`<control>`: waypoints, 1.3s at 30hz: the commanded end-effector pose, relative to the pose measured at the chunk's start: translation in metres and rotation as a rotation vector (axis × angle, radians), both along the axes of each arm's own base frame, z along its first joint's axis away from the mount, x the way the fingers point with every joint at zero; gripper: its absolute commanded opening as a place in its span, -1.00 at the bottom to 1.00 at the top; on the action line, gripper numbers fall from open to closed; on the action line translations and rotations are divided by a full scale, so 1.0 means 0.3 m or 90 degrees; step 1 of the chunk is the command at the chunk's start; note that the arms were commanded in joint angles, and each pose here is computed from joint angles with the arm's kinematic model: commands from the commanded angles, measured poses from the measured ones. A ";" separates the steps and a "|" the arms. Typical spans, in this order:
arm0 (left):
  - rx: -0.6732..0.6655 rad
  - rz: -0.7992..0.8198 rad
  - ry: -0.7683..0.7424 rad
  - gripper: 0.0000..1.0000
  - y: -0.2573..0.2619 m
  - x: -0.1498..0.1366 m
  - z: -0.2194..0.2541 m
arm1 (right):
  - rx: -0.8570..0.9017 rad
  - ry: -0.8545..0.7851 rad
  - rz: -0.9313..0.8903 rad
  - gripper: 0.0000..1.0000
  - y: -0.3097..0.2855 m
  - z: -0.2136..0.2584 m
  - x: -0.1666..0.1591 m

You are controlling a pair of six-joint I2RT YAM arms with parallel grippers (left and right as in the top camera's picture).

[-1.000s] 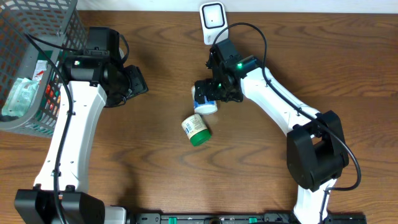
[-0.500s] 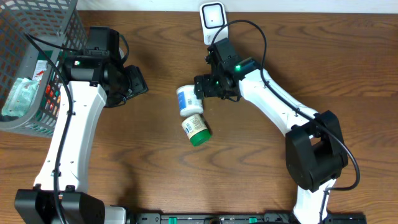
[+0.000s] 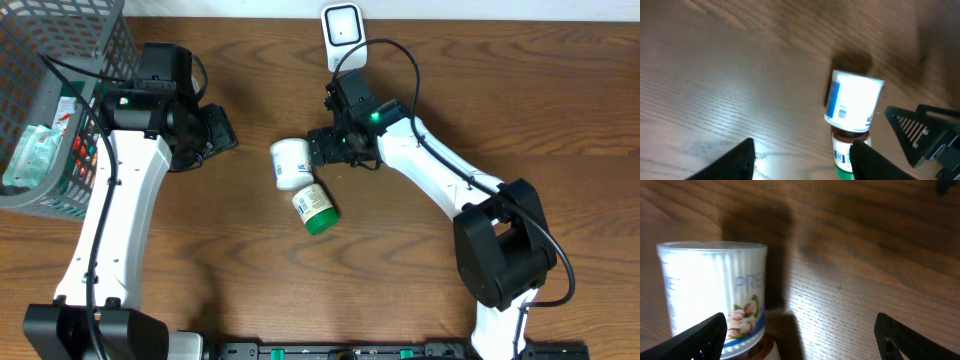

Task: Scan the item barcode

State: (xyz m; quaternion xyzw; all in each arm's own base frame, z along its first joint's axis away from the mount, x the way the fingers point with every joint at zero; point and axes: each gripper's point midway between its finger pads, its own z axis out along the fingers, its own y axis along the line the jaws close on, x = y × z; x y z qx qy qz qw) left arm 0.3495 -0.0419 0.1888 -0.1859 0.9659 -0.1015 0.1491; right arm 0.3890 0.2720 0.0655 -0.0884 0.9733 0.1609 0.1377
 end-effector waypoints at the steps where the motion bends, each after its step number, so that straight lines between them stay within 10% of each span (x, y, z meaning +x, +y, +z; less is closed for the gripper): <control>1: 0.008 0.004 0.015 0.01 0.008 0.010 -0.045 | -0.003 0.000 -0.005 0.82 0.001 -0.001 -0.008; 6: 0.000 -0.019 0.052 -0.81 -0.039 0.026 -0.148 | -0.004 0.002 -0.005 0.83 0.000 -0.002 -0.011; 18: 0.013 -0.053 0.047 -0.85 -0.108 0.085 -0.230 | -0.020 -0.010 -0.014 0.84 -0.019 -0.004 0.004; 27: 0.024 -0.073 0.023 -0.85 -0.160 0.097 -0.293 | -0.058 -0.014 -0.027 -0.92 -0.058 -0.014 0.006; 39: 0.022 -0.079 0.002 -0.85 -0.179 0.118 -0.287 | -0.060 -0.009 -0.037 -0.98 -0.084 -0.017 0.015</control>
